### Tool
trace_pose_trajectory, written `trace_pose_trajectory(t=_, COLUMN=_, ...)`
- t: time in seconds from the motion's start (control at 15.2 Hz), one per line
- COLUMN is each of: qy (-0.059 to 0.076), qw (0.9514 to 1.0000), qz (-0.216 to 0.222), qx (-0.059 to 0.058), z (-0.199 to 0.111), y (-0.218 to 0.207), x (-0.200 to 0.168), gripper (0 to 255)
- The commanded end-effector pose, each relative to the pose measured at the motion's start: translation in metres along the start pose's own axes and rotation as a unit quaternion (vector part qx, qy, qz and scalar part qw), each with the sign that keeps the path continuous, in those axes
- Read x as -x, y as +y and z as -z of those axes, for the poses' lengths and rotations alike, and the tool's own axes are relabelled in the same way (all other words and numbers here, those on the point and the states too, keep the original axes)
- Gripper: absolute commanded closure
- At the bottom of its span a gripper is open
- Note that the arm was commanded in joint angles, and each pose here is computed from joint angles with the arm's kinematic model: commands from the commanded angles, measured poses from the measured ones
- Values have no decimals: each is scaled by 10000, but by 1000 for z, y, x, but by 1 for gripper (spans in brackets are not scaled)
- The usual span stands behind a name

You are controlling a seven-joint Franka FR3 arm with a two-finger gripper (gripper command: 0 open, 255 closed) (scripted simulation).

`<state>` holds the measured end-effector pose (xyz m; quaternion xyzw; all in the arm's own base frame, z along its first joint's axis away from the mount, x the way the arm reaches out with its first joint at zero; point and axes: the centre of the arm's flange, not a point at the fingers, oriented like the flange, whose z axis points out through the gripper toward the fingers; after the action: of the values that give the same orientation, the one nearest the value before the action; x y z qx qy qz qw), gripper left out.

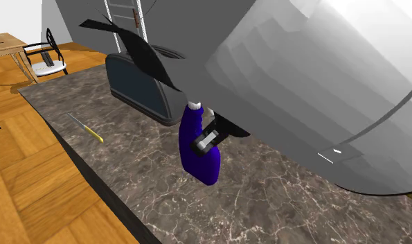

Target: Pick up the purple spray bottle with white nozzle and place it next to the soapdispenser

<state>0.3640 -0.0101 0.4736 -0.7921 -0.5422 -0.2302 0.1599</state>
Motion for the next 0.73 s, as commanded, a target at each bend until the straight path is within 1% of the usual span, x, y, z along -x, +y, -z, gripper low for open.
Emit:
trace_pose_trajectory(t=0.0, qy=0, qw=10000, qz=0, qx=-1, z=9, y=0, x=-6, gripper=255)
trace_pose_trajectory(t=0.66, qy=0, qw=10000, qz=0, qx=-1, z=53, y=-1, x=-35, gripper=255)
